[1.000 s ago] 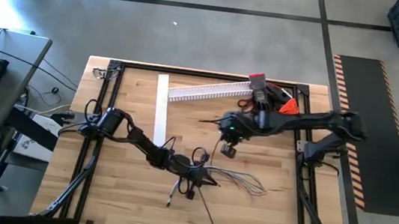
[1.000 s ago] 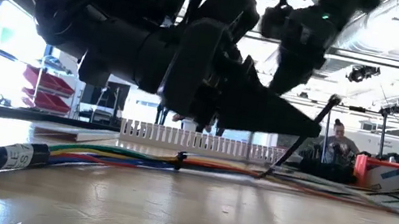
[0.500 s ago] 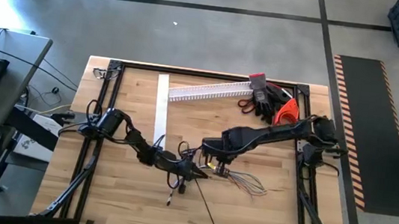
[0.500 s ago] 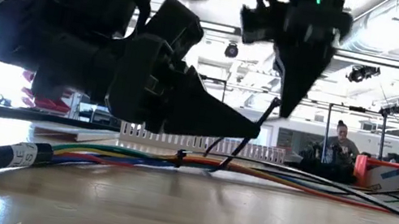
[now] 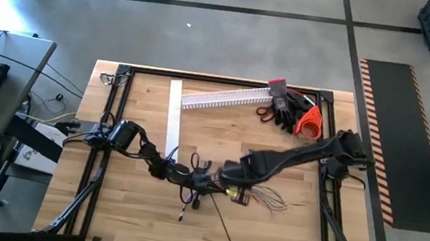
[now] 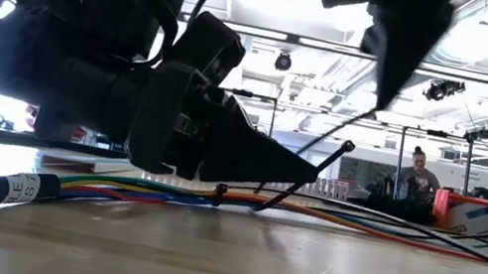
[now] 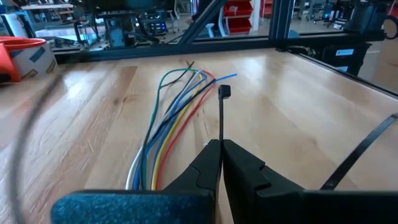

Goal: Ziptie cables
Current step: Wrap the cable wires with the black zip tie

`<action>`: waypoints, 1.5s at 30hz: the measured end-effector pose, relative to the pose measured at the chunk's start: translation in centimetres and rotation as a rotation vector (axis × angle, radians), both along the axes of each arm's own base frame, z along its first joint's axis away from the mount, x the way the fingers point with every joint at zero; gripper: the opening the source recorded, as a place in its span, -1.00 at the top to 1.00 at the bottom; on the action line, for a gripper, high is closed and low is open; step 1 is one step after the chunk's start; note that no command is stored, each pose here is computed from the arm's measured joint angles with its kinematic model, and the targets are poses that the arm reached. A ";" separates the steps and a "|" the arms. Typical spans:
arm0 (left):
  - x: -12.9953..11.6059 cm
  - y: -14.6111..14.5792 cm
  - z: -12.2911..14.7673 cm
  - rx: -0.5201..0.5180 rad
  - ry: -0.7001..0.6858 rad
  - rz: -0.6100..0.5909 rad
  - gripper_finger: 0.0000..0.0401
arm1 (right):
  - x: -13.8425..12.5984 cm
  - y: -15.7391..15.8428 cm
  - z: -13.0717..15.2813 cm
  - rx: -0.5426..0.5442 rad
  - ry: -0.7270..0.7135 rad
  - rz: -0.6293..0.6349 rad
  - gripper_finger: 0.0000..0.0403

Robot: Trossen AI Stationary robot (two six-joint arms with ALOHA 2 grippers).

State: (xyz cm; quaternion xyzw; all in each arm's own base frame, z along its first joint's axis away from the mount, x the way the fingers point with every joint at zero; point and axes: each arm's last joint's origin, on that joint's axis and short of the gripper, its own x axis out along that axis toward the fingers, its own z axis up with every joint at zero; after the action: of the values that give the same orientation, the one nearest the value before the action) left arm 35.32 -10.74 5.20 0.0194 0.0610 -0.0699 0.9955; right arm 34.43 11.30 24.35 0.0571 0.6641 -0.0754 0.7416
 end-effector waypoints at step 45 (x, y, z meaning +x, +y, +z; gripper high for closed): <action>0.5 -0.1 0.9 0.070 -0.090 -0.086 1.00 | -5.2 9.8 -9.9 -0.480 -0.721 0.162 0.45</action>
State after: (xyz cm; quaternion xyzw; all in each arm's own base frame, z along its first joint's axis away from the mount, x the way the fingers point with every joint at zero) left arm 35.82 -10.87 6.10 0.0601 0.0176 -0.1095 0.9920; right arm 29.20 21.13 14.48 -0.1463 0.3290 -0.1445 0.9217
